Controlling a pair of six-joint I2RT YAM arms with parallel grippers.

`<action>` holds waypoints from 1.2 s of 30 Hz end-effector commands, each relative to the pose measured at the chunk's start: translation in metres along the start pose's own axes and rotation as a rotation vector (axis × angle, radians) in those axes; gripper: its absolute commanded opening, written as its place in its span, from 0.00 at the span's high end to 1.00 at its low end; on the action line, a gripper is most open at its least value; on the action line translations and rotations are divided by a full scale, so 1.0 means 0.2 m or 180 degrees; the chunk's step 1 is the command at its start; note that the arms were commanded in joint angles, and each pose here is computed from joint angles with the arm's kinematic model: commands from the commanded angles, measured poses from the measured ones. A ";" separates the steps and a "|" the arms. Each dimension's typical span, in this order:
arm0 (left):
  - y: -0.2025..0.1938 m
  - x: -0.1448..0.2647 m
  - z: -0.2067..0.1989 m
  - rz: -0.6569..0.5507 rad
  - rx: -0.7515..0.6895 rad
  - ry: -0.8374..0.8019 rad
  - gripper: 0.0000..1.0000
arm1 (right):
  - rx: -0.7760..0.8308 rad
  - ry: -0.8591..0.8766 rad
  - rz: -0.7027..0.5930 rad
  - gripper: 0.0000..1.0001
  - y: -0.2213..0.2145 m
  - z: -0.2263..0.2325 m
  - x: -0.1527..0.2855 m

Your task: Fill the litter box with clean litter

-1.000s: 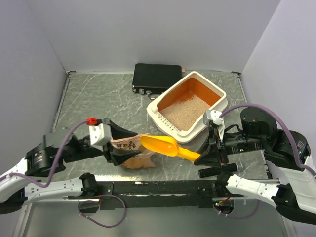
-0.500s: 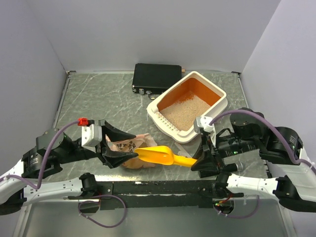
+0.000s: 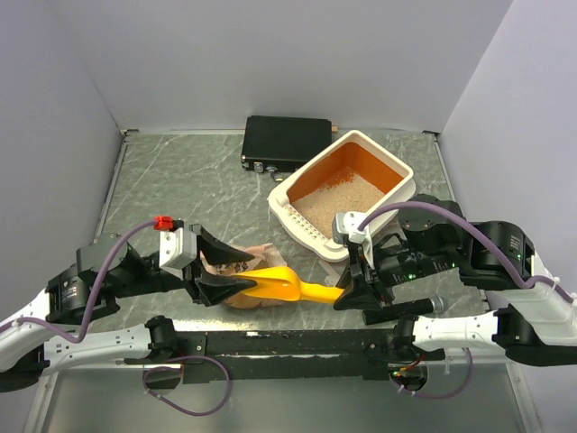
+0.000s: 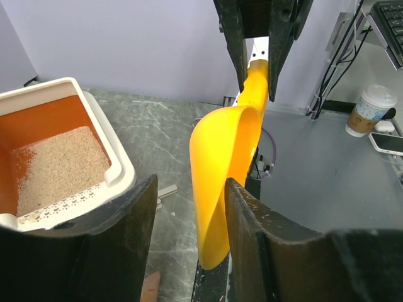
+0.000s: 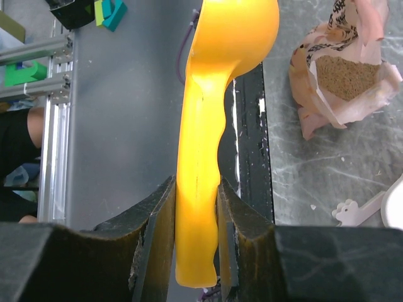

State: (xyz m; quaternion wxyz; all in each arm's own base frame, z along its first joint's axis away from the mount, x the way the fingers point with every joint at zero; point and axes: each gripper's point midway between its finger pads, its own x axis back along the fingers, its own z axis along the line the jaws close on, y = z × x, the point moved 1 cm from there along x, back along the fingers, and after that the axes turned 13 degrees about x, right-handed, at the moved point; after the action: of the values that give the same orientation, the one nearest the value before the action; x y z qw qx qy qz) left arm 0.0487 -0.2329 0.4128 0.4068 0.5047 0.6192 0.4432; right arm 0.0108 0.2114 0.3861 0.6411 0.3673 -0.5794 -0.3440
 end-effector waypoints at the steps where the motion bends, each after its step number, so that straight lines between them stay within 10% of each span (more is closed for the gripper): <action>1: -0.01 -0.03 -0.03 0.0036 0.0058 -0.0111 0.55 | 0.0104 -0.0113 -0.0227 1.00 0.10 0.00 0.04; 6: -0.04 -0.05 -0.04 0.0119 0.0076 -0.0167 0.71 | 0.0160 -0.0168 -0.0282 1.00 0.11 0.01 0.05; 8: -0.05 -0.06 -0.05 0.0151 0.0080 -0.0223 0.99 | 0.0163 -0.0179 -0.0285 1.00 0.10 0.00 0.04; 12: -0.05 -0.07 -0.03 0.0130 0.0094 -0.0153 0.99 | 0.0221 -0.0325 -0.0549 0.98 0.12 -0.02 0.06; 20: 0.08 0.03 0.00 -0.0398 0.0095 0.0045 0.99 | 0.0044 -0.0584 -0.1235 0.50 0.19 -0.07 0.07; 36: 0.10 0.14 0.03 -0.0736 0.0095 0.0148 0.99 | -0.0246 -0.0491 -0.2107 0.43 0.39 -0.09 0.01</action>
State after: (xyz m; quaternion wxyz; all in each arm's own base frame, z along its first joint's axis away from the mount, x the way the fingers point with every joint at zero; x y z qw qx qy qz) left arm 0.0540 -0.2041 0.4164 0.4246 0.4413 0.6732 0.4144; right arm 0.0320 0.2460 0.4148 0.5026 0.4364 -0.5106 -0.5442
